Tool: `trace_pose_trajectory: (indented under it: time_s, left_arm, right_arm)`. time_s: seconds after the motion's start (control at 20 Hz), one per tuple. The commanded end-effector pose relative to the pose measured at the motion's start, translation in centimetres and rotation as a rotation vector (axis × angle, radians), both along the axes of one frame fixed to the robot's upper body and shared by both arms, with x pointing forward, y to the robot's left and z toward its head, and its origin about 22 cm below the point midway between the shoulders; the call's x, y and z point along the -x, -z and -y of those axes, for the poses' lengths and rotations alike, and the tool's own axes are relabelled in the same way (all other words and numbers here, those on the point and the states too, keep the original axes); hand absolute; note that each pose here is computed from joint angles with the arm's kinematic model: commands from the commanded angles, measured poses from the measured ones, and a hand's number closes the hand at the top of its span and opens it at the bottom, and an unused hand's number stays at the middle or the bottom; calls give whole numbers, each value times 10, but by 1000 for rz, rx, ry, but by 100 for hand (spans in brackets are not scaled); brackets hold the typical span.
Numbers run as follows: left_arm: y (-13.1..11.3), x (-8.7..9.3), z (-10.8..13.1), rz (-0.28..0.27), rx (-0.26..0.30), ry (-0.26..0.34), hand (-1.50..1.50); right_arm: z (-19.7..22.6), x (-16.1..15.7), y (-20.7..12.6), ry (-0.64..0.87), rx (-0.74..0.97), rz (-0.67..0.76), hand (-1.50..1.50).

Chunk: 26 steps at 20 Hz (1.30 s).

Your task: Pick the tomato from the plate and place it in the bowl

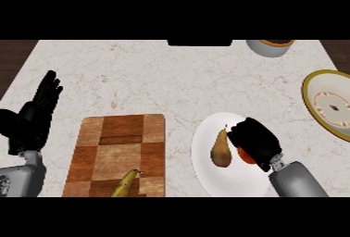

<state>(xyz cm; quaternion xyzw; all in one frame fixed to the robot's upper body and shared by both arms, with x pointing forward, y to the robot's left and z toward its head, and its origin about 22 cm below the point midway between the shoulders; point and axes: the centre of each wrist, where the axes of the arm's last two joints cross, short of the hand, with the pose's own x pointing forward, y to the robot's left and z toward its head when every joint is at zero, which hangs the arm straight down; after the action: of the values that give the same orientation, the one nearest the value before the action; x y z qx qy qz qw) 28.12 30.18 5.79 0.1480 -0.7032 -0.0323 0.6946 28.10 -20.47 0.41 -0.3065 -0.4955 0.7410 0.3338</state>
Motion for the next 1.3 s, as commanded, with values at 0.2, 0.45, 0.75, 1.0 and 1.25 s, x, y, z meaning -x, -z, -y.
trace_pose_trajectory:
  time_s: [0.2,0.45,0.75,1.0,1.25]
  left_arm:
    - [2,5,1,15,3,0,0]
    - [0,10,-2,4,19,12,0]
    - [-6,6,9,13,-5,-2,0]
    - [13,15,-2,-18,6,-23,0]
    - [8,18,-10,-14,11,-12,0]
  right_arm:
    - [29,-22,13,514,-236,-121,150]
    - [28,-50,-8,841,-330,-115,150]
    - [49,-65,-63,873,-355,155,150]
    - [51,-43,-130,903,-475,489,150]
    - [64,-25,-178,942,-608,570,150]
